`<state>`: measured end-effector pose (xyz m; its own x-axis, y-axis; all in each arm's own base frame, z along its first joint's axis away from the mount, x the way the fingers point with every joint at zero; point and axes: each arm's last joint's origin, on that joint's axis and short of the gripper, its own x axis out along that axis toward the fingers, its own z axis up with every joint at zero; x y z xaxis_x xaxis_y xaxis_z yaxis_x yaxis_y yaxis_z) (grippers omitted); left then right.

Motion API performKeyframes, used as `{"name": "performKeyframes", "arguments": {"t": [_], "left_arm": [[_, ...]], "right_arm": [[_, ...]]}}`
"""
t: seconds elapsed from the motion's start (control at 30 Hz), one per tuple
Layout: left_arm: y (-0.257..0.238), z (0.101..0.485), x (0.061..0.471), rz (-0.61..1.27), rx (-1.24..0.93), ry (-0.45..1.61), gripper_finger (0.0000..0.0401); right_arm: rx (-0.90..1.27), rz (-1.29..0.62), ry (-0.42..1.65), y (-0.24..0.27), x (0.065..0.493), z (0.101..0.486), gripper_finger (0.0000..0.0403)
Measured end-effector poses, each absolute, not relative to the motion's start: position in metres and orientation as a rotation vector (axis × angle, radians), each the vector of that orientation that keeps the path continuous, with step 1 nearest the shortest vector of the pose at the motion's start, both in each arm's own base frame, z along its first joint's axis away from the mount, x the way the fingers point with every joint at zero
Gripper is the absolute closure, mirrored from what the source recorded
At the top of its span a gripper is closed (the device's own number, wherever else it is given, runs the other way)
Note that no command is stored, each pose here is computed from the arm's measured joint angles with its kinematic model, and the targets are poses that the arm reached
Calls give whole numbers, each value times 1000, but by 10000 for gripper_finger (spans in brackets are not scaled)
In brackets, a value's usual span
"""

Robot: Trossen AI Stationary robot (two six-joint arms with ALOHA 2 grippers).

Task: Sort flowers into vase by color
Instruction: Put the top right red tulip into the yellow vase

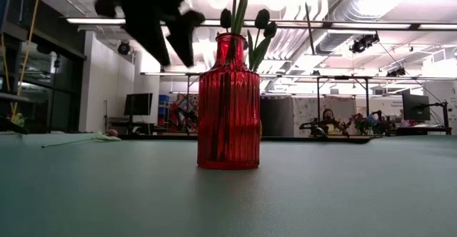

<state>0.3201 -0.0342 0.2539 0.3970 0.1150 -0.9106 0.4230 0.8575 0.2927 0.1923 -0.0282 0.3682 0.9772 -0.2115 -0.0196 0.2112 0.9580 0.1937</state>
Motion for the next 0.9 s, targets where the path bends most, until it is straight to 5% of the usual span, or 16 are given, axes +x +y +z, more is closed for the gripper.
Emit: {"name": "performKeyframes", "arguments": {"t": [0.23, 0.4, 0.7, 0.9], "left_arm": [[-28, 244, 334, 310, 926, 1193, 144], [-29, 247, 339, 371, 930, 1135, 144], [-11, 243, 334, 78, 688, 1196, 138], [7, 239, 332, -62, 610, 1234, 81]], "right_arm": [[122, -232, 18, -31, 191, 367, 403], [105, -219, 20, -31, 191, 367, 403], [138, -213, -7, -31, 187, 371, 403], [166, -214, -10, -31, 187, 371, 403]]}}
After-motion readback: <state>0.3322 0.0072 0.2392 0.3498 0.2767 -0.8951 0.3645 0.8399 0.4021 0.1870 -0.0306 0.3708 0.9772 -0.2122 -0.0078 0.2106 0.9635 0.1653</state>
